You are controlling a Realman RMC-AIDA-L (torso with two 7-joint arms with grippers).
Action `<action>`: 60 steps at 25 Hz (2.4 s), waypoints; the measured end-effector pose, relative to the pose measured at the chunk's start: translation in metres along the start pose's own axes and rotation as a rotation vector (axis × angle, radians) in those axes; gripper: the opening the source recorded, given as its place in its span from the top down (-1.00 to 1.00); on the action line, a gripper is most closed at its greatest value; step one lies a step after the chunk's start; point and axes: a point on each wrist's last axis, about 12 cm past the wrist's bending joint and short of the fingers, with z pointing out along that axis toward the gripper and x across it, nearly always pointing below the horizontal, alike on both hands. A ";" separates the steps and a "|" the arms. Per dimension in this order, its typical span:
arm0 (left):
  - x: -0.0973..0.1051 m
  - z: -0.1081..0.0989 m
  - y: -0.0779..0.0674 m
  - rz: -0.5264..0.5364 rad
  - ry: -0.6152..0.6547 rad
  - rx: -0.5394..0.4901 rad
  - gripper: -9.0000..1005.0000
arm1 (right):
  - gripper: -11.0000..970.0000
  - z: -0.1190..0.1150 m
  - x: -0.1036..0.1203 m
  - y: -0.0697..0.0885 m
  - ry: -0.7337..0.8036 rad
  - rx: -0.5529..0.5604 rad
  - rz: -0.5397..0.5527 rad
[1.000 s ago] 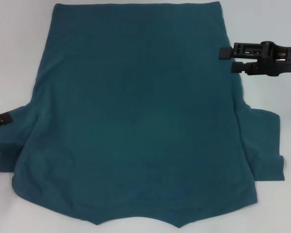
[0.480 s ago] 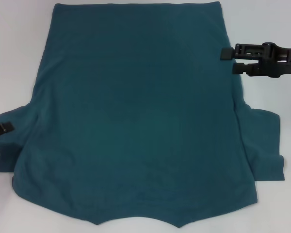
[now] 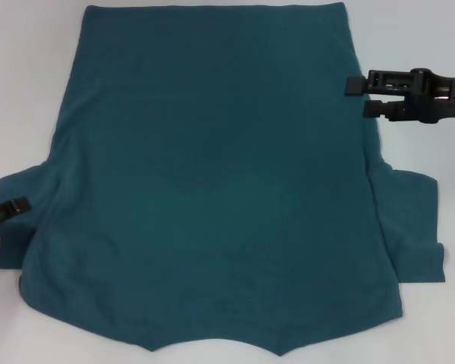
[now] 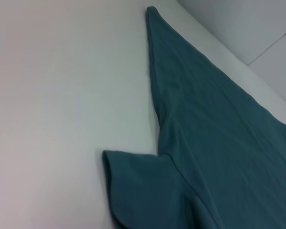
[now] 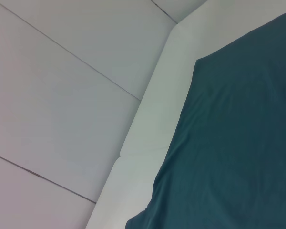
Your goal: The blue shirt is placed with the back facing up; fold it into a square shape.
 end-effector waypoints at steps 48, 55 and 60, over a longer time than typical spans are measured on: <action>-0.029 -0.013 0.001 0.083 0.047 -0.087 0.95 | -0.89 -0.008 0.002 -0.003 -0.023 -0.018 0.029; -0.056 -0.016 -0.007 0.156 0.097 -0.139 0.97 | -0.89 -0.009 0.002 -0.003 -0.023 -0.017 0.030; -0.070 -0.015 -0.012 0.171 0.114 -0.173 0.97 | -0.89 -0.010 0.003 -0.004 -0.022 -0.014 0.033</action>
